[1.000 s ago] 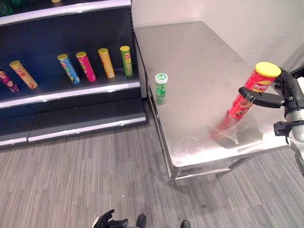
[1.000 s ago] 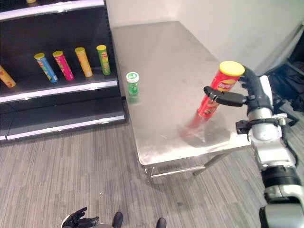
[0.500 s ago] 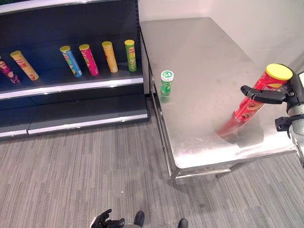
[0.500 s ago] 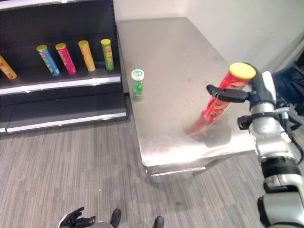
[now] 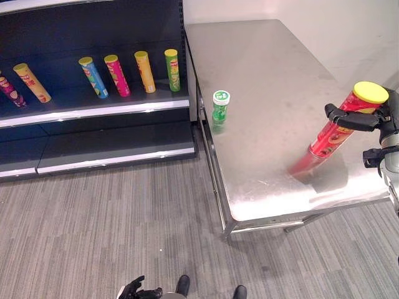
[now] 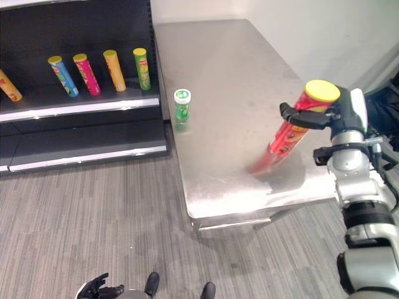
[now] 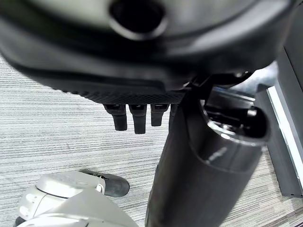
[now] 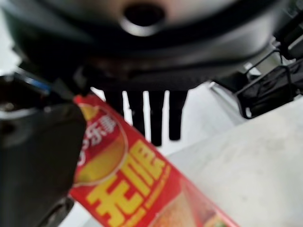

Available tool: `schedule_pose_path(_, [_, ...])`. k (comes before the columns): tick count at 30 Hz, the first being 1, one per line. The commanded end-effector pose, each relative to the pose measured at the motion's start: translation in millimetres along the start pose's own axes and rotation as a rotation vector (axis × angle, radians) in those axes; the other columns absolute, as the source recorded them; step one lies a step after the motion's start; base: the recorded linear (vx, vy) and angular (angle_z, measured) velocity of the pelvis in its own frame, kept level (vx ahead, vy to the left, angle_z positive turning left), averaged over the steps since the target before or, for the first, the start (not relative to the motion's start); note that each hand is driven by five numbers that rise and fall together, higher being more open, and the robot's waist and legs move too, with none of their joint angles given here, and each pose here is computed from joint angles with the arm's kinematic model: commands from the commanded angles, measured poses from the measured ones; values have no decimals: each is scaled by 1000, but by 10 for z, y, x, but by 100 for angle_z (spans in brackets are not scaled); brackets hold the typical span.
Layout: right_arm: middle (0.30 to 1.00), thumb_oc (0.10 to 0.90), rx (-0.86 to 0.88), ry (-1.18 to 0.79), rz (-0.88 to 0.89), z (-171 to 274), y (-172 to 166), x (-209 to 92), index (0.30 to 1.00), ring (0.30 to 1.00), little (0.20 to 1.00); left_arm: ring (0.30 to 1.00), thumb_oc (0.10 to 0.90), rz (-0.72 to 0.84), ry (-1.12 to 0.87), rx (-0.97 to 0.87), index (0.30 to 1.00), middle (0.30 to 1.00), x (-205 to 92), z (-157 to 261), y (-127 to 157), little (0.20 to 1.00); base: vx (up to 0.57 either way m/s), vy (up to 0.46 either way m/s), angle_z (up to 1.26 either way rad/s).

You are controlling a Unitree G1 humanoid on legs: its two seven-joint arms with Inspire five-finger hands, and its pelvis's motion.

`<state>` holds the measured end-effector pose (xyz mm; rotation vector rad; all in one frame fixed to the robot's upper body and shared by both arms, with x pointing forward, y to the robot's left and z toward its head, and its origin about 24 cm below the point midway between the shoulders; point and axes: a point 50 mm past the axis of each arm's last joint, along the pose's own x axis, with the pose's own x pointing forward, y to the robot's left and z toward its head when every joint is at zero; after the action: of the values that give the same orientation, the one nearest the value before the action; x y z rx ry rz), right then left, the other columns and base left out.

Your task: Put the goods on the table back onto the shelves and tidy them up.

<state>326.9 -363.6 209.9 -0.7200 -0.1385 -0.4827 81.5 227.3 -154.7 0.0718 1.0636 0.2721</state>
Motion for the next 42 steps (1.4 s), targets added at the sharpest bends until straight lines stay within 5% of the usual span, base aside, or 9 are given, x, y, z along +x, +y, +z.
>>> schedule_pose_path(1, [300,400,34,-248,-162,663,-361,153,300,300,300,900,800,37,10,79,900,900,-2,-21,176,900,0,0,0])
schedule_pose_path(17, [300,400,148,-722,-374,1278,-495,-546,300,300,300,900,800,41,-95,111,900,900,33,284,214,900,-35,-39,4])
schedule_pose_path(24, [300,400,122,-777,-395,1363,-586,-696,300,300,300,900,800,8,-196,170,900,900,69,590,129,900,25,523,24])
schedule_pose_path(30, [300,400,3,-886,-478,1741,-807,-652,300,300,300,900,800,118,-194,131,900,900,64,663,533,900,-135,502,-45])
schedule_pose_path(34, [300,400,-133,-858,-562,1784,-1079,-597,300,300,300,900,800,119,-140,150,900,900,63,534,559,900,-28,146,57])
schedule_pose_path(42, [300,400,-95,-910,-500,2017,-1174,-588,300,300,300,900,800,60,-134,121,900,900,52,451,388,900,9,110,58])
